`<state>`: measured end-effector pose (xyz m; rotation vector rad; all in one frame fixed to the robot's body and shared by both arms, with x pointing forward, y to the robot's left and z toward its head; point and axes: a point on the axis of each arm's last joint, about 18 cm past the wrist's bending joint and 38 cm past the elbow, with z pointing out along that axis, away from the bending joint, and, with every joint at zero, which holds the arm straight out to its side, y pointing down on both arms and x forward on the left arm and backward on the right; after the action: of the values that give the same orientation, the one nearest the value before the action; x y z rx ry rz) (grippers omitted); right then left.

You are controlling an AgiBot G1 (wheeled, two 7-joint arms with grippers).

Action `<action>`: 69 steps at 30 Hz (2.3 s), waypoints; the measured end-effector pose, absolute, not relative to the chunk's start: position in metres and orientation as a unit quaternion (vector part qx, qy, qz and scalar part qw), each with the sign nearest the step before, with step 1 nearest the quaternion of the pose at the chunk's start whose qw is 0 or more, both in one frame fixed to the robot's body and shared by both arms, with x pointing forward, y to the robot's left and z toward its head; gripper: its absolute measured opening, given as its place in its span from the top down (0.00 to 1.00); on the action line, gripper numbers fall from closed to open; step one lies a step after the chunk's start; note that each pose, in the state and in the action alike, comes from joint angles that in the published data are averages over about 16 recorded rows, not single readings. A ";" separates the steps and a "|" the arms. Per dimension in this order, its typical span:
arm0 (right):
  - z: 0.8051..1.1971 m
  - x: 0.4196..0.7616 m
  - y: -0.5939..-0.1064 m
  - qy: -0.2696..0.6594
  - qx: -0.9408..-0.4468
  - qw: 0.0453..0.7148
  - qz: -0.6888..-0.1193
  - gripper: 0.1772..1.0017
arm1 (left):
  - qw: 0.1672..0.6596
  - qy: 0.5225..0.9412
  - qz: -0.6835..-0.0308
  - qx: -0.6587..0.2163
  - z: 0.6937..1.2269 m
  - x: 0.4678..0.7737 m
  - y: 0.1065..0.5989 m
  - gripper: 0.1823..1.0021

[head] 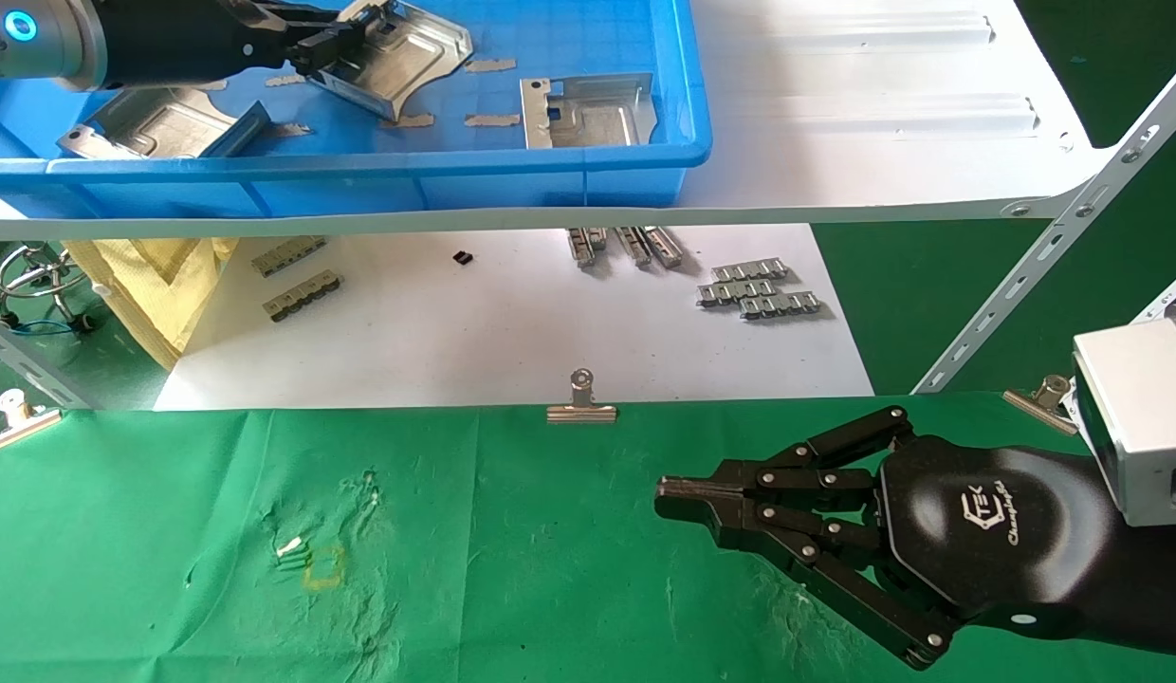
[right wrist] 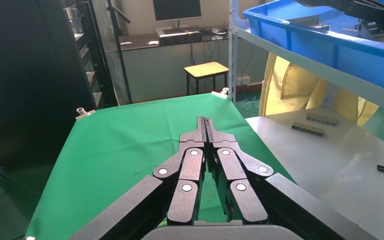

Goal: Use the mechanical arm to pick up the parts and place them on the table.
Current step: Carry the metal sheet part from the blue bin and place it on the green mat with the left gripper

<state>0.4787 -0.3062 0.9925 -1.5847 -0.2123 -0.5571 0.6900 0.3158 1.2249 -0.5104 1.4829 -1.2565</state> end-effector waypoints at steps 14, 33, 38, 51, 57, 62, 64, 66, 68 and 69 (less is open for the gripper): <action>0.992 0.479 -0.306 -0.094 -0.701 0.663 -0.246 0.95 | 0.506 0.641 -0.566 -0.111 1.232 0.646 0.319 0.89; 0.992 0.479 -0.306 -0.094 -0.701 0.663 -0.246 0.59 | 0.496 0.673 -0.534 0.126 1.173 0.575 0.347 0.89; 0.992 0.479 -0.306 -0.094 -0.701 0.663 -0.246 0.45 | 0.509 0.677 -0.505 0.168 1.143 0.561 0.361 0.89; 0.992 0.479 -0.306 -0.094 -0.701 0.663 -0.246 0.14 | 0.477 0.747 -0.413 0.209 1.030 0.572 0.381 0.89; 0.992 0.479 -0.306 -0.094 -0.701 0.663 -0.246 0.06 | 0.457 0.787 -0.358 0.208 0.986 0.598 0.389 0.89; 0.992 0.479 -0.306 -0.094 -0.701 0.663 -0.246 0.03 | 0.441 0.810 -0.330 0.201 0.963 0.613 0.392 0.89; 0.992 0.479 -0.306 -0.094 -0.701 0.663 -0.246 0.02 | 0.436 0.816 -0.323 0.198 0.957 0.618 0.393 0.89; 0.992 0.479 -0.306 -0.094 -0.701 0.663 -0.246 0.01 | 0.433 0.821 -0.319 0.193 0.952 0.622 0.393 0.89; 0.992 0.479 -0.306 -0.094 -0.701 0.663 -0.246 0.00 | 0.431 0.825 -0.314 0.189 0.949 0.625 0.393 0.89; 0.992 0.479 -0.306 -0.094 -0.701 0.663 -0.246 0.00 | 0.430 0.826 -0.312 0.187 0.948 0.627 0.394 0.89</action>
<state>0.4787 -0.3062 0.9925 -1.5847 -0.2123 -0.5571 0.6269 0.3935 0.9477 0.4657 2.0620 -0.7784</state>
